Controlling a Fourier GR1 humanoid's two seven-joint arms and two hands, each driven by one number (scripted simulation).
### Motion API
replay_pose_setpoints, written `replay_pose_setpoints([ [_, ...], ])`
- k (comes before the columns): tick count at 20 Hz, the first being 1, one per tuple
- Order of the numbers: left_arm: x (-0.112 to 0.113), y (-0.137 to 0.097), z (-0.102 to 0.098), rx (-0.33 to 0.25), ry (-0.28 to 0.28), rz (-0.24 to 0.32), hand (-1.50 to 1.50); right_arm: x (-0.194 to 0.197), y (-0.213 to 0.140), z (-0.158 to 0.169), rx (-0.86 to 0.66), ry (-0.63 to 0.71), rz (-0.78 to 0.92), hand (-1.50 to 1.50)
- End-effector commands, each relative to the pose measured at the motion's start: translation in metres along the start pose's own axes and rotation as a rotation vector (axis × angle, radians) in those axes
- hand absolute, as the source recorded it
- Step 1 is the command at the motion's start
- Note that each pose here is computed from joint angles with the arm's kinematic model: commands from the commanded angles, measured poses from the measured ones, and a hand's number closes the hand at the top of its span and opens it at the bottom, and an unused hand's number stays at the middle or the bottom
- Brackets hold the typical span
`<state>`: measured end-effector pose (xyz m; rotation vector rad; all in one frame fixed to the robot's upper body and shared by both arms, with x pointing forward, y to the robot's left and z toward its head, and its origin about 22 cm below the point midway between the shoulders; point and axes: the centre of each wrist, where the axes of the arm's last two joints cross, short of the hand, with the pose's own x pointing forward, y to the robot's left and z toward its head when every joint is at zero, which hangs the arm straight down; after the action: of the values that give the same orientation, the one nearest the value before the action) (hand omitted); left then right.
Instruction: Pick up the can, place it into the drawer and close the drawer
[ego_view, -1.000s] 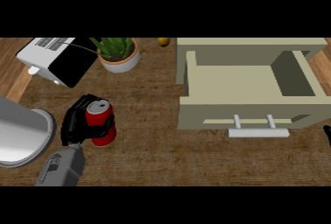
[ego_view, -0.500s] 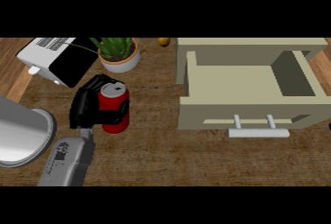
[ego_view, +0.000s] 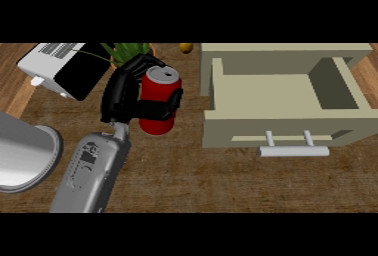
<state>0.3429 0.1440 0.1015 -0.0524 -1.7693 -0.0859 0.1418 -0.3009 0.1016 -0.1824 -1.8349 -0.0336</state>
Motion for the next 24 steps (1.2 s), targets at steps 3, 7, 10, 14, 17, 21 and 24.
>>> replay_pose_setpoints([
  [3,0.048,-0.041,-0.02,-0.038,-0.032,-0.016,1.5,-0.011,-0.006,-0.003,-0.01,0.008,0.002,-1.5],
  [7,0.073,-0.065,-0.036,-0.049,-0.037,-0.04,1.5,0.001,-0.002,-0.001,-0.019,-0.004,0.011,-1.5],
  [10,0.113,-0.093,-0.062,-0.029,-0.076,-0.049,1.5,0.012,-0.002,-0.006,0.011,-0.002,0.005,-1.5],
  [14,0.104,-0.097,-0.078,-0.048,-0.033,-0.044,1.5,0.003,-0.007,0.004,0.005,0.001,0.005,-1.5],
  [17,0.116,-0.118,-0.082,-0.05,-0.051,-0.061,1.5,-0.006,0.008,-0.009,-0.007,0.005,0.016,-1.5],
  [21,0.127,-0.139,-0.091,-0.029,-0.031,-0.08,1.5,0.007,-0.006,-0.002,0.015,-0.009,0.008,-1.5],
  [24,0.123,-0.14,-0.097,-0.038,-0.018,-0.103,1.5,-0.006,-0.013,0.002,0.01,0.009,-0.004,-1.5],
])
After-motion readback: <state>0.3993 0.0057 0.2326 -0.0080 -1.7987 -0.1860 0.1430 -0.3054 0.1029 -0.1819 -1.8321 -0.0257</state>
